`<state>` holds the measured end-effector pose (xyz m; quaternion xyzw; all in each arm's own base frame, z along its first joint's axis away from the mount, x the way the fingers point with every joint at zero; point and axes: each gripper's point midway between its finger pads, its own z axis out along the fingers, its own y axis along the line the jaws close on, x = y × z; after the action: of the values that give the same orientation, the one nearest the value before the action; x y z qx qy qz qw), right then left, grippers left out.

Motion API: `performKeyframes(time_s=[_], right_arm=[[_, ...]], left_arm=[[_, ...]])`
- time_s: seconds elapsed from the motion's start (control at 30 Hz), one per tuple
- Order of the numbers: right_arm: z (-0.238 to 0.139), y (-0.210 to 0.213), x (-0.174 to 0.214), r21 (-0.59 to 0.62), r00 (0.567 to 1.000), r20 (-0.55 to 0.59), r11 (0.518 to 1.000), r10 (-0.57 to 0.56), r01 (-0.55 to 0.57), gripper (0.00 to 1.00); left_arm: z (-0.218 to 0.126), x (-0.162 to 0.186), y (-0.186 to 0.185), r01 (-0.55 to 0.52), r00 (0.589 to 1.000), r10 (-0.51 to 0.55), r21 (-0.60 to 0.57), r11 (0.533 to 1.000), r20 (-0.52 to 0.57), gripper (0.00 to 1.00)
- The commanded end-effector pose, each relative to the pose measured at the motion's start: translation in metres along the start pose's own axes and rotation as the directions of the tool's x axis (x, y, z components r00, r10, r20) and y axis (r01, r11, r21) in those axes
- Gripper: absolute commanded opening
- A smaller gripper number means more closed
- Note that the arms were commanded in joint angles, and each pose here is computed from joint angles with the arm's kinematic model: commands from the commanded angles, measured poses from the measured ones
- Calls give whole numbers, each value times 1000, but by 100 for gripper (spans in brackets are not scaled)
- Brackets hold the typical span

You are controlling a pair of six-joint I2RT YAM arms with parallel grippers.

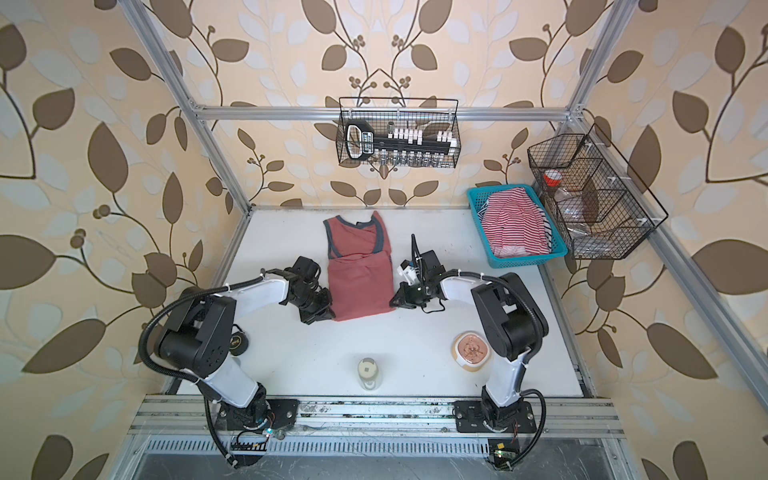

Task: Fold and stack the tank tops
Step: 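Grasp the folded edge nearest the robot with both grippers, then fold the grasped edge with both grippers toward the grey neckline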

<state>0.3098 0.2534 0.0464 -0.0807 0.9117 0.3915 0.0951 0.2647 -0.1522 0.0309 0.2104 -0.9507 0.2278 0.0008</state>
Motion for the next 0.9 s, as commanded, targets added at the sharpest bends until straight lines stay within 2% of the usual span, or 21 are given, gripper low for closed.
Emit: performKeyframes(time_s=[0.0,0.23,0.47,0.7,0.87], right_arm=[[-8,12,8,-4,999,48,1000,-20,20,0],[-25,38,11,-17,991,124,998,-58,61,0],[-53,77,-3,-35,974,195,991,-118,127,0],[-75,106,-2,-57,966,208,984,-152,167,0],[-75,111,-9,-50,967,194,983,-166,179,0]], left_arm=[[-27,15,4,21,998,-21,9,1000,67,0],[-72,24,-1,9,982,-23,75,997,187,0],[-102,30,-11,-16,972,-11,112,994,234,0],[-125,36,-18,-42,965,8,126,991,261,0],[-137,26,-24,-63,952,28,106,992,305,0]])
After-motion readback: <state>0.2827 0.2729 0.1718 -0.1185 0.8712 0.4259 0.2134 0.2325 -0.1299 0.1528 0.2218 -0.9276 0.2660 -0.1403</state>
